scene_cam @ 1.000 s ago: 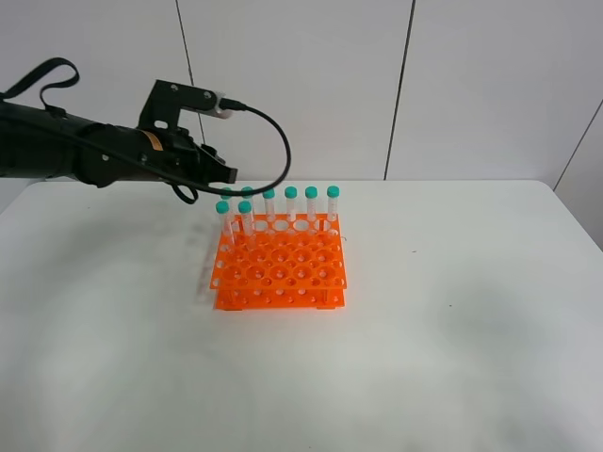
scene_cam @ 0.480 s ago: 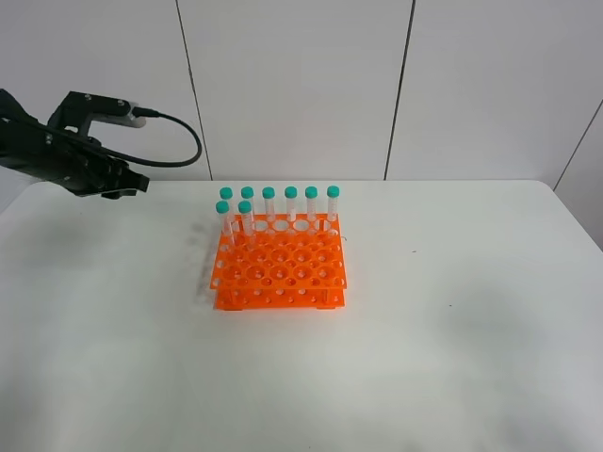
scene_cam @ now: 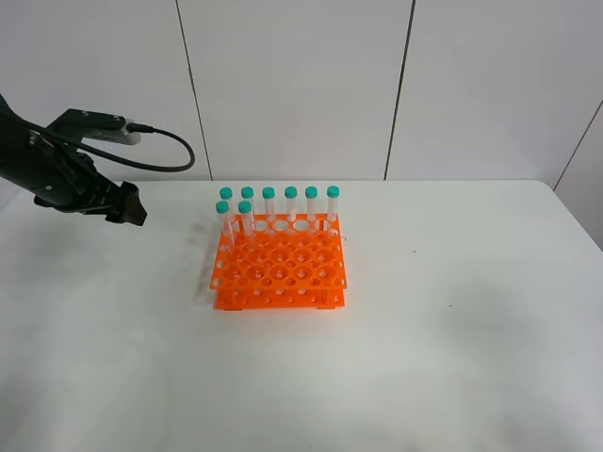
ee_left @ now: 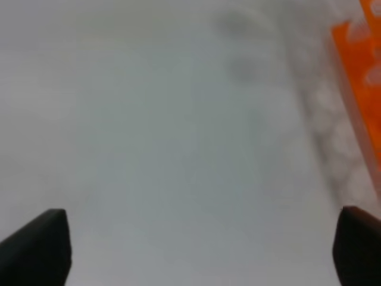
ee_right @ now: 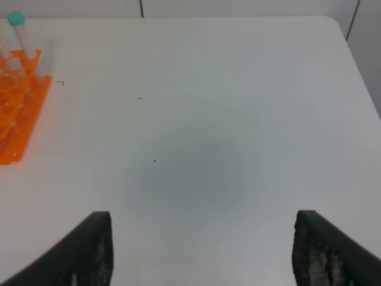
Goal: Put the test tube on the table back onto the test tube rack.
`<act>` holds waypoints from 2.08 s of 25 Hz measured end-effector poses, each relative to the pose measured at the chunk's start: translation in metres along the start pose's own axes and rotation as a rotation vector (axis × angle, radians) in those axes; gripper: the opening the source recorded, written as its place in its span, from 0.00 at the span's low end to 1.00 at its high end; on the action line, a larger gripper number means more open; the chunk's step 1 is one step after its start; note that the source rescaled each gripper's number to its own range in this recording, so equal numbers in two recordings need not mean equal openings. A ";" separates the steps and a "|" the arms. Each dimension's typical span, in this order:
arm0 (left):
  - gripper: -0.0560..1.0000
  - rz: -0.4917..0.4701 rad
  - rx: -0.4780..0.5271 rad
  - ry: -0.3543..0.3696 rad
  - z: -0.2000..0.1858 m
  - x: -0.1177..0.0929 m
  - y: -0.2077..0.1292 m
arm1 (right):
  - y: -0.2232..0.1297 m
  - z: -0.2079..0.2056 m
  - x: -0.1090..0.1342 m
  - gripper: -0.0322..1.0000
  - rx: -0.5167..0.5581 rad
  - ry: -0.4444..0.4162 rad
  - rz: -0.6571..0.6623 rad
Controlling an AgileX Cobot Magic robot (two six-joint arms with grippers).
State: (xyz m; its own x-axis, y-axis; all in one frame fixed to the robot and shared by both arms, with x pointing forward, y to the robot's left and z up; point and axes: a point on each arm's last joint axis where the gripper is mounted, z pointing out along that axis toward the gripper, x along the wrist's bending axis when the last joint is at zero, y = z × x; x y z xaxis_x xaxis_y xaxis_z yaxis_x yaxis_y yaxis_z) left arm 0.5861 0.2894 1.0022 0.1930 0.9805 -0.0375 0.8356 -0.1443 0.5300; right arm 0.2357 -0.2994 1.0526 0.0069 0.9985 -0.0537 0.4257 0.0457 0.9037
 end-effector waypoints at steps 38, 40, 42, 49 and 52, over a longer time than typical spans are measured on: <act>1.00 0.158 -0.342 -0.029 -0.265 -0.069 -0.163 | 0.000 0.000 0.000 0.85 0.000 0.000 0.000; 1.00 0.158 -0.343 -0.029 -0.258 -0.071 -0.181 | 0.000 0.000 0.000 0.85 0.000 0.000 0.000; 1.00 0.157 -0.338 -0.029 -0.248 -0.072 -0.199 | 0.000 0.000 0.000 0.85 0.000 0.000 0.000; 1.00 0.152 -0.293 -0.032 -0.211 -0.073 -0.242 | 0.000 0.000 0.000 0.85 0.000 0.000 0.000; 1.00 0.159 -0.317 -0.009 -0.212 -0.072 -0.244 | 0.000 0.000 0.000 0.85 0.000 0.000 0.000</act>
State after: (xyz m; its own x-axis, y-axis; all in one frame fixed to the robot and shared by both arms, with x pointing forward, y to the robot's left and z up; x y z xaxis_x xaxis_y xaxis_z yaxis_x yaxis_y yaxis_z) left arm 0.2591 0.2827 1.0548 0.3135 0.9477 0.0597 0.5938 -0.2446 0.7665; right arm 0.2357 -0.2994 1.0526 0.0069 0.9985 -0.0537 0.4257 0.0457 0.9037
